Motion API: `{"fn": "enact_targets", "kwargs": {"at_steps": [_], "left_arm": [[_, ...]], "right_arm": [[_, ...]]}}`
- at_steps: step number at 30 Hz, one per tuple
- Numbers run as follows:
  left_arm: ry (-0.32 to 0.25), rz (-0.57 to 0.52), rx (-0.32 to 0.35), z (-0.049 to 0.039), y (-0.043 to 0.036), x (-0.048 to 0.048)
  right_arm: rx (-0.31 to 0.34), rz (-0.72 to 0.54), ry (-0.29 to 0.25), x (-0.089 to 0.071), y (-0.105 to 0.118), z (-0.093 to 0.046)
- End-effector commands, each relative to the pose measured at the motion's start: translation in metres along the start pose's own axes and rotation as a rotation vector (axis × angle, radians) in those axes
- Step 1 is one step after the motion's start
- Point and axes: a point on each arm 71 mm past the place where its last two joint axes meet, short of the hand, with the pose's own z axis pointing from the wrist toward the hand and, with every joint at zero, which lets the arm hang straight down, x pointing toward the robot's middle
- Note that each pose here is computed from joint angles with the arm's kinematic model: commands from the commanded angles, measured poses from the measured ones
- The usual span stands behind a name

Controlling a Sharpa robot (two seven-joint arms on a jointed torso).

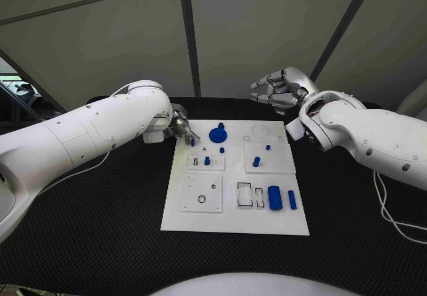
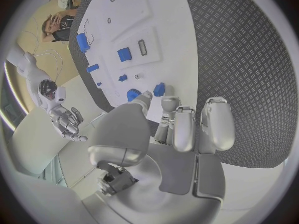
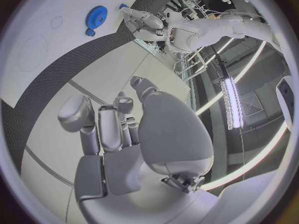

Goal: Assemble the parts on the task board

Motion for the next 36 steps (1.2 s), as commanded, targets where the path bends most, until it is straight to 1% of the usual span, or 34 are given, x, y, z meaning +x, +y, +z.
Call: {"fn": "enact_targets", "kwargs": {"at_steps": [1,9,17,23,29,33,36], "left_arm": [[-0.008,-0.009,0.010,-0.0004,-0.0015,-0.0008],[-0.031,-0.027,0.015,-0.0006,-0.0020,-0.0020],[-0.039,-0.069,0.031,-0.0005,-0.0034,-0.0018],[-0.037,-0.109,0.042,-0.0016,-0.0011,-0.0013],[-0.049,-0.147,0.050,-0.0061,0.0052,-0.0015],[-0.061,-0.174,0.063,-0.0117,0.0090,-0.0003],[-0.074,-0.190,0.076,-0.0165,0.0108,0.0024]], "right_arm": [[-0.004,0.001,0.005,0.000,0.001,0.001],[-0.003,0.001,0.008,0.001,0.001,0.001],[-0.002,0.001,0.010,0.001,0.001,0.001],[0.000,0.001,0.012,0.001,0.001,0.001],[0.003,0.000,0.012,0.000,0.000,0.001],[0.005,-0.001,0.011,0.000,0.000,0.001],[0.005,-0.001,0.011,-0.001,-0.001,0.001]]}}
